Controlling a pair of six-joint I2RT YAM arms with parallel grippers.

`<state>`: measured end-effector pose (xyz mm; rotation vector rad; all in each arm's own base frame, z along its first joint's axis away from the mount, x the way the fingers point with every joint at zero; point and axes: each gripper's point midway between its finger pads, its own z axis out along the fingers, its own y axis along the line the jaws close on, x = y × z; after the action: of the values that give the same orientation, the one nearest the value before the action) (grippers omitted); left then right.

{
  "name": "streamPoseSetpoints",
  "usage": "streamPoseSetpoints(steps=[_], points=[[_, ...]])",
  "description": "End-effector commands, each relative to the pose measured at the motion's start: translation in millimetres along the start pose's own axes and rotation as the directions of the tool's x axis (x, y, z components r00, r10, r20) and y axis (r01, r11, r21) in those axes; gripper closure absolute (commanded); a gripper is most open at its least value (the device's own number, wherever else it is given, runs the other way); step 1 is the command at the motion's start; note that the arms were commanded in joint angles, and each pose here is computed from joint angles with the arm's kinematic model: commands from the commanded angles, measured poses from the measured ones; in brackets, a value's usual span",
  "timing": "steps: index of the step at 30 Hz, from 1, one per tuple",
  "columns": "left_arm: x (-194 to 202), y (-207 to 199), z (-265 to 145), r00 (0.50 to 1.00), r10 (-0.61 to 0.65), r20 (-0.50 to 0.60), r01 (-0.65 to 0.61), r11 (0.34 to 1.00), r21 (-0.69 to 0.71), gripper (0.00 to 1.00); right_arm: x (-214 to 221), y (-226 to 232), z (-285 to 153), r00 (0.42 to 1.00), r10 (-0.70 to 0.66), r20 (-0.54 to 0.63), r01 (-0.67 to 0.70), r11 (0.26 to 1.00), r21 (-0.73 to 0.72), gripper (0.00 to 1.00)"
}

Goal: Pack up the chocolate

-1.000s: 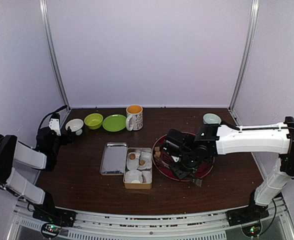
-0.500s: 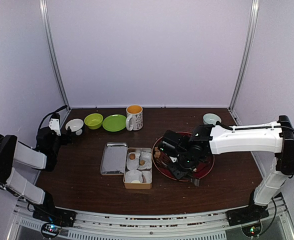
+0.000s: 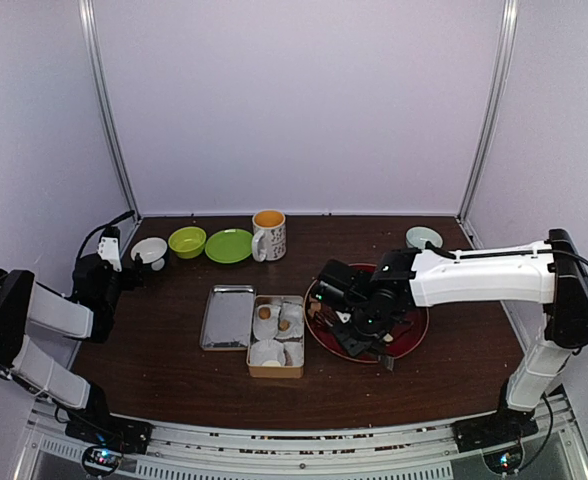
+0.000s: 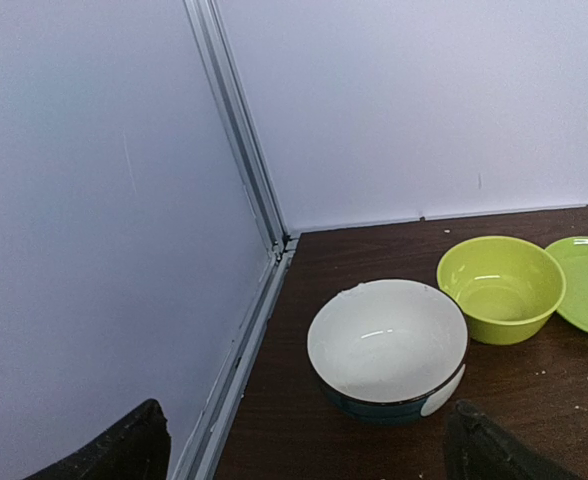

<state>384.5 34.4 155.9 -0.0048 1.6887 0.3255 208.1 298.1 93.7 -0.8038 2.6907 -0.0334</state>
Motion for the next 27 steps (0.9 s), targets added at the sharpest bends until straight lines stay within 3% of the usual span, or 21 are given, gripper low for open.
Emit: streamPoseSetpoints(steps=[1, 7, 12, 18, 27], points=[[-10.1, 3.2, -0.2, 0.999, -0.022, 0.048, 0.022, 1.0, -0.008, 0.02, -18.0, -5.8, -8.3, 0.998, 0.018, 0.057, -0.019, 1.0, 0.022, 0.74], [-9.9, 3.3, -0.1, 0.999, -0.022, 0.047, 0.022, 1.0, -0.008, 0.02, -16.6, -6.9, -22.1, 0.998, 0.015, 0.063, -0.015, 1.0, -0.001, 0.83], [-10.0, 3.1, -0.1, 0.999, -0.022, 0.047, 0.022, 1.0, -0.007, 0.02, -12.3, -12.2, -42.6, 0.997, 0.012, 0.076, -0.011, 1.0, -0.021, 0.83], [-10.1, 3.2, 0.0, 0.999, -0.022, 0.047, 0.022, 1.0, -0.008, 0.02, 0.2, 4.0, -63.7, 0.997, -0.015, 0.071, 0.026, 0.987, -0.156, 0.83], [-10.5, 3.3, 0.0, 0.999, -0.022, 0.049, 0.022, 1.0, -0.009, 0.02, 8.3, 29.3, -88.2, 0.988, -0.097, 0.121, 0.123, 0.966, -0.227, 0.81]])
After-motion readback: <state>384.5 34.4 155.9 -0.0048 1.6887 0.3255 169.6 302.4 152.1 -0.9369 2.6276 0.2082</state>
